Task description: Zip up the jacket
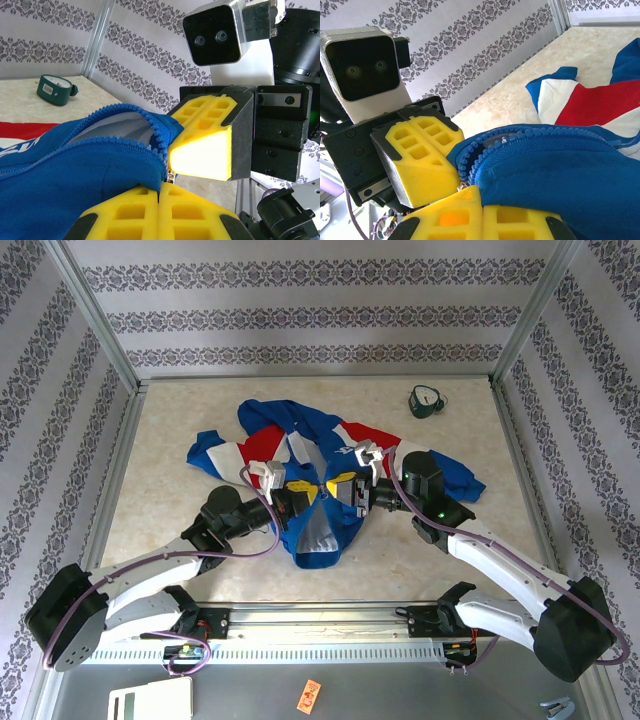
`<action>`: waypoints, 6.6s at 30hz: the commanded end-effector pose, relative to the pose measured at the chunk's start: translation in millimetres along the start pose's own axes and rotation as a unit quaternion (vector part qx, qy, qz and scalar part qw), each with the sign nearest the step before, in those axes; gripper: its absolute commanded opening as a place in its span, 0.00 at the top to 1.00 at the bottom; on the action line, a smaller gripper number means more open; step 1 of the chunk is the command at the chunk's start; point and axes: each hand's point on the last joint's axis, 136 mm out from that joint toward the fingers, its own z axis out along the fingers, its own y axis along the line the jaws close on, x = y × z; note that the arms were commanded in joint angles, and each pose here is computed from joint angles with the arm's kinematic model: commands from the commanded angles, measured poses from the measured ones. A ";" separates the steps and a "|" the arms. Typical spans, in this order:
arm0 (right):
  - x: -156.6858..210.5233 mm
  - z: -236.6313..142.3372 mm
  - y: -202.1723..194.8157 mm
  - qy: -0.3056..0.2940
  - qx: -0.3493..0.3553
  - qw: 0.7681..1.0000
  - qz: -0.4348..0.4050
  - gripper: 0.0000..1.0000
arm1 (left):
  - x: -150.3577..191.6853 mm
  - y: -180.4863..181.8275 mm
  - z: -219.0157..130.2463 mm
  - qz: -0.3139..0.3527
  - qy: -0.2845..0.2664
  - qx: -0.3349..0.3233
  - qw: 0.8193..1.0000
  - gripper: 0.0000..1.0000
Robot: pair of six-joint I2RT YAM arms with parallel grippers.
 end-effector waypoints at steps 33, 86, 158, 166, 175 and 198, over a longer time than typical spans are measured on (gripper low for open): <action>8.1 6.5 -3.8 0.043 0.009 0.998 0.040 1.00 | 58.1 9.4 -8.9 -0.009 0.193 -0.058 0.979 1.00; 39.4 6.4 -27.2 0.039 0.033 0.989 0.140 1.00 | 42.5 17.1 -6.5 -0.293 0.034 -0.027 0.955 0.50; 44.9 35.6 -48.9 0.054 0.019 0.985 0.162 0.72 | 112.4 22.7 -51.2 -0.183 0.426 -0.254 0.849 1.00; 47.3 17.0 -38.9 0.063 0.027 0.989 0.134 0.45 | 96.6 15.0 -58.4 -0.199 0.501 -0.255 0.803 1.00; 56.2 -13.4 -26.3 0.053 0.065 0.992 0.093 0.44 | 76.6 9.9 -57.0 -0.239 0.518 -0.247 0.783 1.00; 100.2 28.2 26.8 0.103 -0.013 0.995 0.011 0.50 | 60.8 8.9 -34.1 -0.281 0.506 -0.253 0.775 1.00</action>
